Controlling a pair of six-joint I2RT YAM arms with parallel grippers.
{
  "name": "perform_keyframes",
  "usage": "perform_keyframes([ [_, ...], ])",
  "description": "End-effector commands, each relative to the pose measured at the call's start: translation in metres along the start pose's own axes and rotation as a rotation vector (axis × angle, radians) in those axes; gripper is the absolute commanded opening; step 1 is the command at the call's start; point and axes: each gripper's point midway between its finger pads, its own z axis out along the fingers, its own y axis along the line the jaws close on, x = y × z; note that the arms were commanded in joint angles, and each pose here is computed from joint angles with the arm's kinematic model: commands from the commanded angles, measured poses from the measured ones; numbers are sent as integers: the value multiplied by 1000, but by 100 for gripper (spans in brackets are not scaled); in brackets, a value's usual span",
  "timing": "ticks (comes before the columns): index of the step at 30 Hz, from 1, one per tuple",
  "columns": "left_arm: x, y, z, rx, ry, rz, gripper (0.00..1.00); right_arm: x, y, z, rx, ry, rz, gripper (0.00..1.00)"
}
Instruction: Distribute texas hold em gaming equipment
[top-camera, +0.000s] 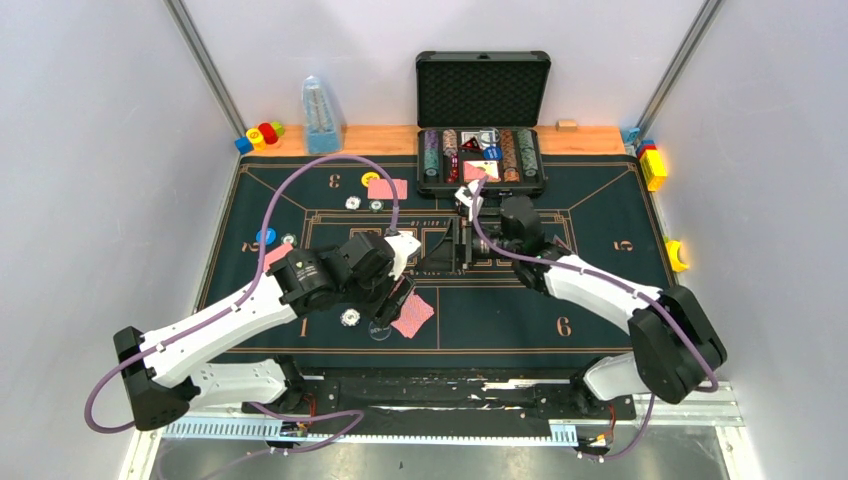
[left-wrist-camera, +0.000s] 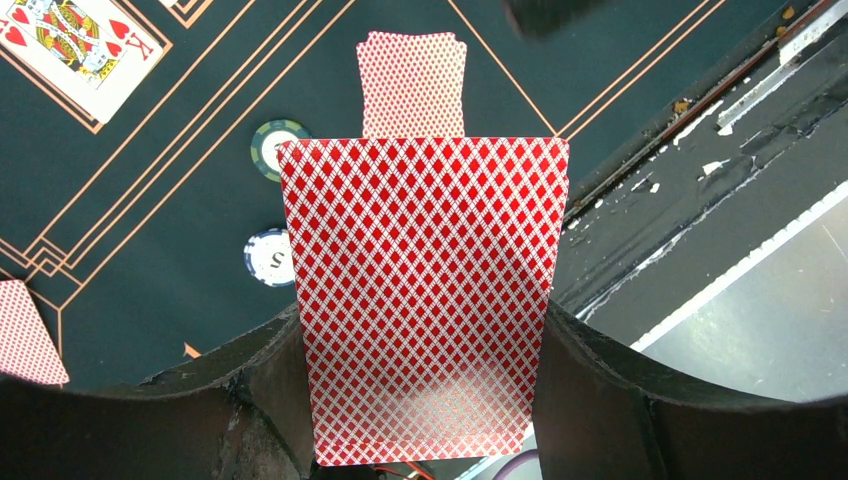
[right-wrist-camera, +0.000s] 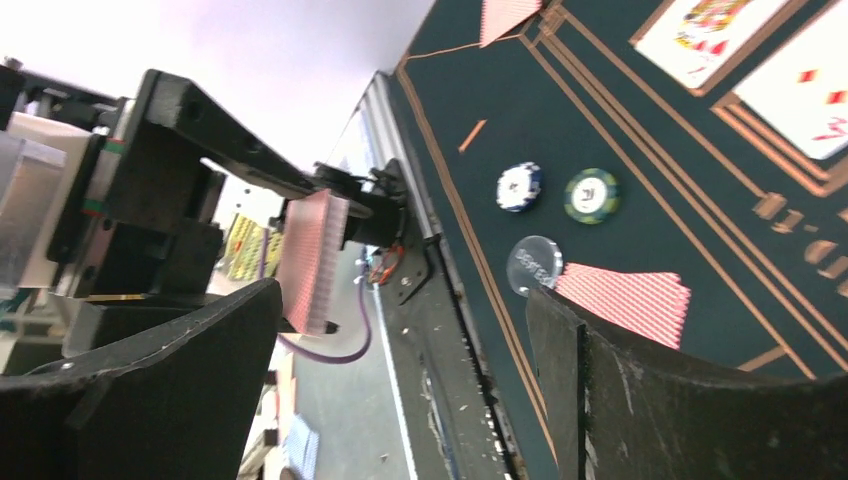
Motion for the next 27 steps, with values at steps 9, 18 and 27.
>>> perform_keyframes([
  [9, -16, -6, -6, 34, -65, 14, 0, 21, 52, 47, -202, 184, -6, 91],
  [18, -15, -4, -7, 28, -71, 11, 0, 51, 51, 65, -233, 307, 13, 83],
  [27, -14, -4, -10, 31, -83, 7, 0, 43, 30, 64, -73, 251, -1, 75],
])
